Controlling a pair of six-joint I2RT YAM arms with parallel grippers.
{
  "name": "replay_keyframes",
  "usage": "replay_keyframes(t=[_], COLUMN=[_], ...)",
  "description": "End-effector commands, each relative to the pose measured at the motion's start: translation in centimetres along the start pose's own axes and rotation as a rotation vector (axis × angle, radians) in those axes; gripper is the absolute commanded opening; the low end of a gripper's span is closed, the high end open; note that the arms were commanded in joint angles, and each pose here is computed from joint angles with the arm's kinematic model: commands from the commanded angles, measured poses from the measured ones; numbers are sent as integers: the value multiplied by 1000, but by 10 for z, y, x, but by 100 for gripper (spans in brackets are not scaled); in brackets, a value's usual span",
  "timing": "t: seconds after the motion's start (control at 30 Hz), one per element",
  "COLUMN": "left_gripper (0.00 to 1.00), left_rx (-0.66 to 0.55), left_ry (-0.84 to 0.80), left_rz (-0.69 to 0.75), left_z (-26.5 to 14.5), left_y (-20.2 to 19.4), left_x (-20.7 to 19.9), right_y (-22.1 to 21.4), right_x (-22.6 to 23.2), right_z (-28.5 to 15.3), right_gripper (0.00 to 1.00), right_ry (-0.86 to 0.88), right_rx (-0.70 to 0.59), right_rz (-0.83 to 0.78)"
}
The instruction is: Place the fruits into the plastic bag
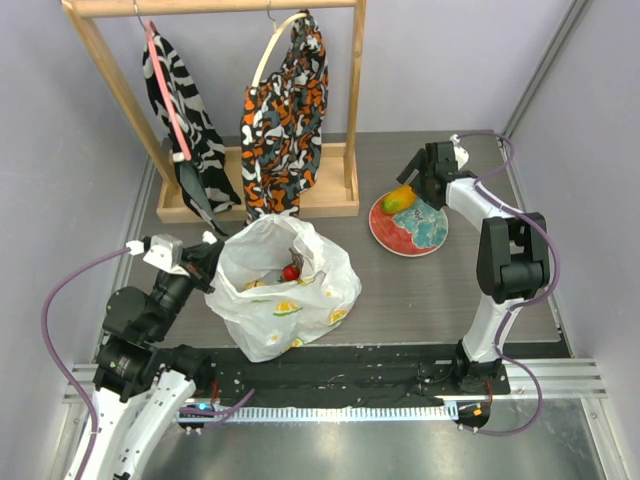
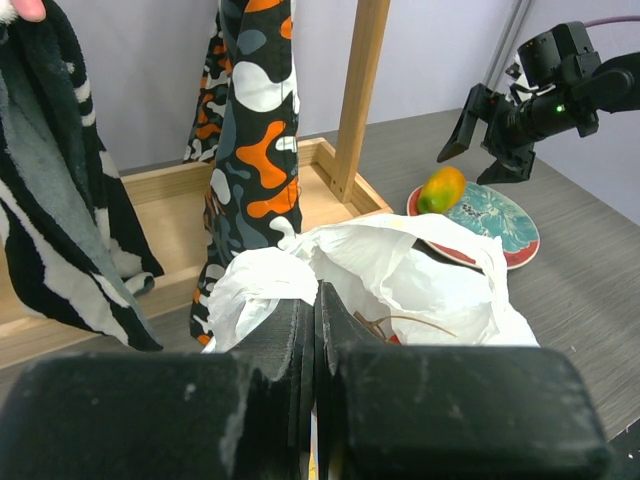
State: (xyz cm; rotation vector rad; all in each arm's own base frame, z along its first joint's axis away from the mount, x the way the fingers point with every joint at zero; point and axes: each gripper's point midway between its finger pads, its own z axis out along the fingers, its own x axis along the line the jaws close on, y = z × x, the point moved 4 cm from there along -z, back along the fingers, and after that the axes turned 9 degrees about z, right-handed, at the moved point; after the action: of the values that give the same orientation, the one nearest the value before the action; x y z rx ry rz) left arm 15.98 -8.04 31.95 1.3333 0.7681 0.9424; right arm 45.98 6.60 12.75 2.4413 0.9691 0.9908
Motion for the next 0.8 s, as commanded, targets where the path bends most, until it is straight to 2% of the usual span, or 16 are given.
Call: replay_keyframes(t=[0.0,0.2,0.33,0.77], left_gripper=[0,1,0,0], left_rx=[-48,-50,-56,-72], left_ry=[-3,-3,-5,-10], left_rz=[1,1,1,1], left_z=[-3,-3,-4,-7], left_y=[12,12,13,16], left_x=[-1,-1,-1,-2], right_y=[22,16,15,-17], right_x=[23,22,7,13], right_z=[-5,-2,-1,23], right_gripper=[94,89,90,90], right_ry=[42,8,-67,-95], right_rx=[-74,-60,-93,-19], right_rz=[67,90,86,55])
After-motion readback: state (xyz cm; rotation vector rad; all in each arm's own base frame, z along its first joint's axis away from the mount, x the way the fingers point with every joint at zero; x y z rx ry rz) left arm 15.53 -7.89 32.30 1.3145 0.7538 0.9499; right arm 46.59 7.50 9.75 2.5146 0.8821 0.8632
